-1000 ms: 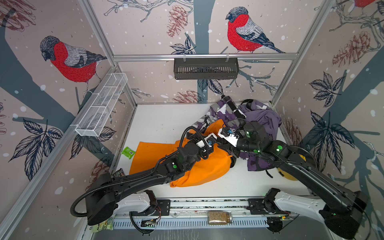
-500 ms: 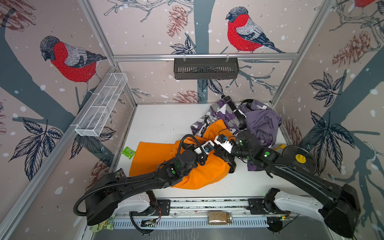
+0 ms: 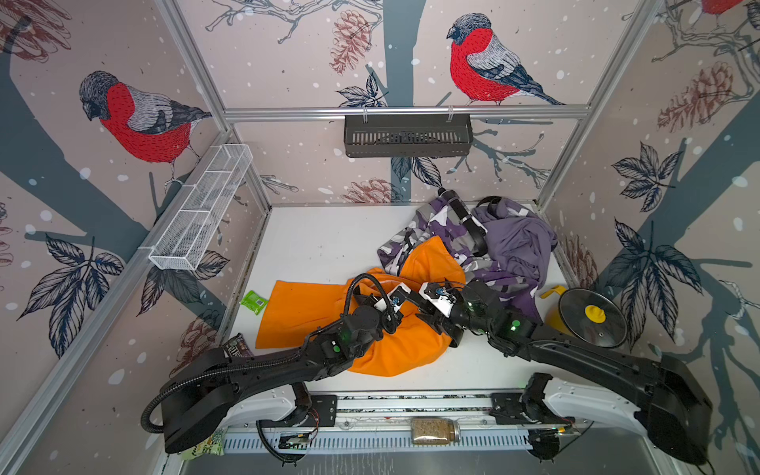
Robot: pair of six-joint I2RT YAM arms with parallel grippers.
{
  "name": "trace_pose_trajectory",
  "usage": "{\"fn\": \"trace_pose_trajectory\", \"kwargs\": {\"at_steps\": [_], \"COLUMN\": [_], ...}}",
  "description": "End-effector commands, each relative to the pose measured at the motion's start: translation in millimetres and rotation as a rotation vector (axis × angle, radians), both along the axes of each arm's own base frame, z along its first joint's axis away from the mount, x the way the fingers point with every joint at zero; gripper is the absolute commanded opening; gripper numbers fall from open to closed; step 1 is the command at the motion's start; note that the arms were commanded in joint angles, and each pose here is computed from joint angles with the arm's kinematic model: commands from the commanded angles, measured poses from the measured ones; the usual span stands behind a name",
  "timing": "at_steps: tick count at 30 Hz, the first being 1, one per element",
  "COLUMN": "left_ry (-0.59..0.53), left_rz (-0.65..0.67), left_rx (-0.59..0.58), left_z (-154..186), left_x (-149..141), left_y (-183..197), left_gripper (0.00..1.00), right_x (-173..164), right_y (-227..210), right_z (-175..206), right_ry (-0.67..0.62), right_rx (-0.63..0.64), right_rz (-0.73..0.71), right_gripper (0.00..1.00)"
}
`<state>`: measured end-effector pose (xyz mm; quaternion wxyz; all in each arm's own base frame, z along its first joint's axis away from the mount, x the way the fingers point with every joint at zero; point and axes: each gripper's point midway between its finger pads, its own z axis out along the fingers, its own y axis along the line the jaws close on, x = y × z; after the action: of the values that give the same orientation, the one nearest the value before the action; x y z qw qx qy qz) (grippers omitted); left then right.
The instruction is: Remove the belt from the trousers
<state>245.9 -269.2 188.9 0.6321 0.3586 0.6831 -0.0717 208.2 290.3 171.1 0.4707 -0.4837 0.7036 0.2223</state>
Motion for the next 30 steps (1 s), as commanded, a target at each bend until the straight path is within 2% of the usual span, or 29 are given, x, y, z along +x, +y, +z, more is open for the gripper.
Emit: {"fn": "trace_pose_trajectory", "kwargs": {"at_steps": [1, 7, 20, 23, 30], "left_ry": [-0.008, -0.001, 0.016, 0.016, 0.017], "left_rz": [0.000, -0.001, 0.030, 0.043, 0.047], "left_rx": [-0.074, -0.077, -0.061, -0.061, -0.061], "left_z": [13, 13, 7, 7, 9], "left_x": [1, 1, 6, 7, 7], "left_y": [-4, -4, -4, -2, -1], "left_gripper": [0.00, 0.00, 0.00, 0.00, 0.00], "right_x": [8, 5, -1, -3, -1], "right_y": [9, 16, 10, 9, 10], "right_z": [20, 23, 27, 23, 17], "right_ry": [-0.064, -0.080, -0.088, -0.055, -0.026], "right_rx": [0.032, 0.030, -0.045, -0.048, -0.048], "right_rz": [-0.004, -0.001, -0.055, -0.061, -0.080], "right_gripper": [0.71, 0.71, 0.53, 0.53, 0.61]}}
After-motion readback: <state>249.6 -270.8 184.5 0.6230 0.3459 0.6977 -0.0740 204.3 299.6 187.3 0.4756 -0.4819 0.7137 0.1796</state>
